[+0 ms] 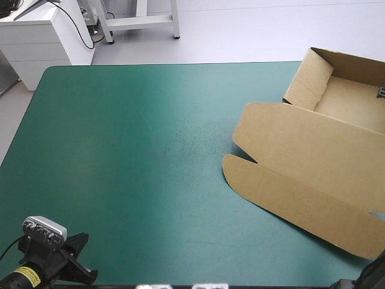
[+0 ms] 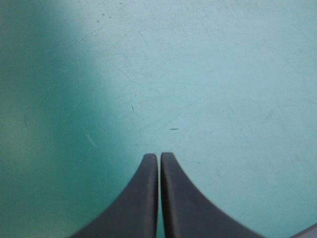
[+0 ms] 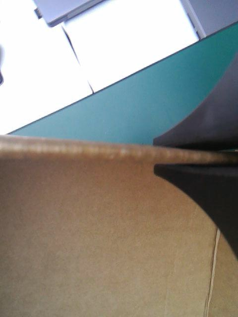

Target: Fold the box

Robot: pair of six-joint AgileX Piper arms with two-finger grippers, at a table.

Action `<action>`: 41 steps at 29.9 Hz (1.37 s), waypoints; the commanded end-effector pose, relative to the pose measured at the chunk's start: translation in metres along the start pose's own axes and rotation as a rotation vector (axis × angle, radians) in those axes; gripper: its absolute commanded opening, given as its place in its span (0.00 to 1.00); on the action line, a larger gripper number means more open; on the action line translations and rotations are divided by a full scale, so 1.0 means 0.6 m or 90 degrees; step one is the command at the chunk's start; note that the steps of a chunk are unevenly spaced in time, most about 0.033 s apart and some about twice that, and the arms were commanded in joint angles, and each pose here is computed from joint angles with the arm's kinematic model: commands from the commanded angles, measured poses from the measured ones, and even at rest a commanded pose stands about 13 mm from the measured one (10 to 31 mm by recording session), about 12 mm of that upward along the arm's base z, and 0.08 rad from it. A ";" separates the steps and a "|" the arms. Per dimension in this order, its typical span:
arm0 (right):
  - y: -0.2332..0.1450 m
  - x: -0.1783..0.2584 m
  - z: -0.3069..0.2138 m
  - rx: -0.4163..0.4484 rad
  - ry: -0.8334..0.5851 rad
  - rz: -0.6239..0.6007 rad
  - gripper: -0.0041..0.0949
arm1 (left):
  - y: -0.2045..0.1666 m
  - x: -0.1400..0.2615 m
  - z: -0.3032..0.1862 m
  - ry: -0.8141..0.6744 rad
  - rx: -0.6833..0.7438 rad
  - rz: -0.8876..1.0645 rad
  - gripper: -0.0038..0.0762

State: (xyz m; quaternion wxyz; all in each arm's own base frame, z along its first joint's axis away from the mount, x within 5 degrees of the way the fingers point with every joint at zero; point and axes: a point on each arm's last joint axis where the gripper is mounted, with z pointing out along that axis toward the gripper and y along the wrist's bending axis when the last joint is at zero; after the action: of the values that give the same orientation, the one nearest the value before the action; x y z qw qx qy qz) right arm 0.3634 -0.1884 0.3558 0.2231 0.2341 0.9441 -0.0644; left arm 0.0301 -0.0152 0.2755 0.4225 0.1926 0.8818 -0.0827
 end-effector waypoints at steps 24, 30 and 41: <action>-0.036 0.052 -0.140 0.003 -0.085 -0.021 0.35 | -0.001 -0.018 -0.008 -0.046 0.004 0.002 0.04; -0.003 0.091 -0.226 -0.083 -0.155 -0.031 0.02 | -0.001 -0.018 -0.008 -0.046 0.004 0.002 0.04; 0.044 0.240 -0.328 -0.115 -0.212 -0.119 0.04 | -0.001 -0.018 -0.008 -0.046 0.004 0.002 0.04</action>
State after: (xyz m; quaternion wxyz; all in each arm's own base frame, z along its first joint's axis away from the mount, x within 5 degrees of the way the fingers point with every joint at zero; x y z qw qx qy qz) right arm 0.2096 -0.0788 0.4558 0.3609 0.1319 0.9225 -0.0360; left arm 0.0301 -0.0152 0.2755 0.4230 0.1970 0.8808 -0.0806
